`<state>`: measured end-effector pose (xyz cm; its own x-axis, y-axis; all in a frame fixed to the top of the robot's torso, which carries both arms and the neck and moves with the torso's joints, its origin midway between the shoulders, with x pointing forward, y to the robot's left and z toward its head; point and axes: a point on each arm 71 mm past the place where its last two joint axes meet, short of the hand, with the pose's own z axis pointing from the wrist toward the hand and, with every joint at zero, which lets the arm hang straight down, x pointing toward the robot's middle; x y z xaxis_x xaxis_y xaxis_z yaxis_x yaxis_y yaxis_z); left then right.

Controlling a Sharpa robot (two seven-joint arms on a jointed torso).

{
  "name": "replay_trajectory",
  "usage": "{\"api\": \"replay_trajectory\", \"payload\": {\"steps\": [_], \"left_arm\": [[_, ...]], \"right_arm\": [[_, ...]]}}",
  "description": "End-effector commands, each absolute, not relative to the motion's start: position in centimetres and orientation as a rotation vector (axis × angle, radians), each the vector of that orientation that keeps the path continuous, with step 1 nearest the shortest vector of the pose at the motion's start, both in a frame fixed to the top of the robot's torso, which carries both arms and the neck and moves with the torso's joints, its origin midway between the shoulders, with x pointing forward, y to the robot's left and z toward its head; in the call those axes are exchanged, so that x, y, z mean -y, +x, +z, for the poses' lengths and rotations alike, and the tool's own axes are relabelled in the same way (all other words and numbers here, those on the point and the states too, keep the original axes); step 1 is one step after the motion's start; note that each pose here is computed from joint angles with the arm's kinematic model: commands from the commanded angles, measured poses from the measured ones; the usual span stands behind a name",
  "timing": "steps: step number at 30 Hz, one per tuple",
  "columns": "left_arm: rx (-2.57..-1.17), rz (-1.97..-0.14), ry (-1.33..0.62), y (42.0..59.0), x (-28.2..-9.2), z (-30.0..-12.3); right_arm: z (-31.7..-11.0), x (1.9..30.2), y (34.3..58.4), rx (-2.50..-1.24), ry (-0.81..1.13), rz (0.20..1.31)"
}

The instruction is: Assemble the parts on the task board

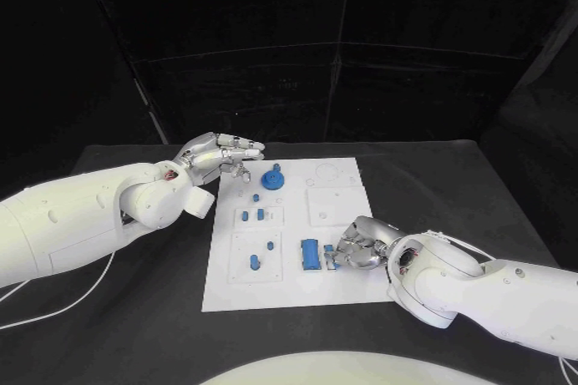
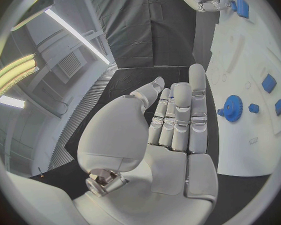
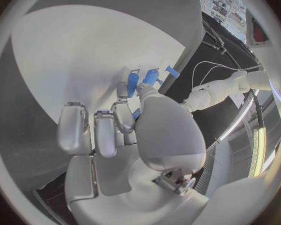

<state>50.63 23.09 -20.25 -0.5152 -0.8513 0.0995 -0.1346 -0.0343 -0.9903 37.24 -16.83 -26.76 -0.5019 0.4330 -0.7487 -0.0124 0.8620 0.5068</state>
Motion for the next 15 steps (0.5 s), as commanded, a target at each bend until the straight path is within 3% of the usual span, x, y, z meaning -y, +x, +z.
{"api": "replay_trajectory", "payload": {"steps": [1, 15], "left_arm": [[-1.668, -1.619, -1.040, 50.62, -22.94, -20.11], [-1.669, -1.618, -1.040, 50.63, -22.97, -20.12]], "right_arm": [[-26.83, 16.74, 37.19, -2.050, 0.291, 0.557], [-26.53, 16.67, 37.19, -2.014, 0.312, 0.578]]}}
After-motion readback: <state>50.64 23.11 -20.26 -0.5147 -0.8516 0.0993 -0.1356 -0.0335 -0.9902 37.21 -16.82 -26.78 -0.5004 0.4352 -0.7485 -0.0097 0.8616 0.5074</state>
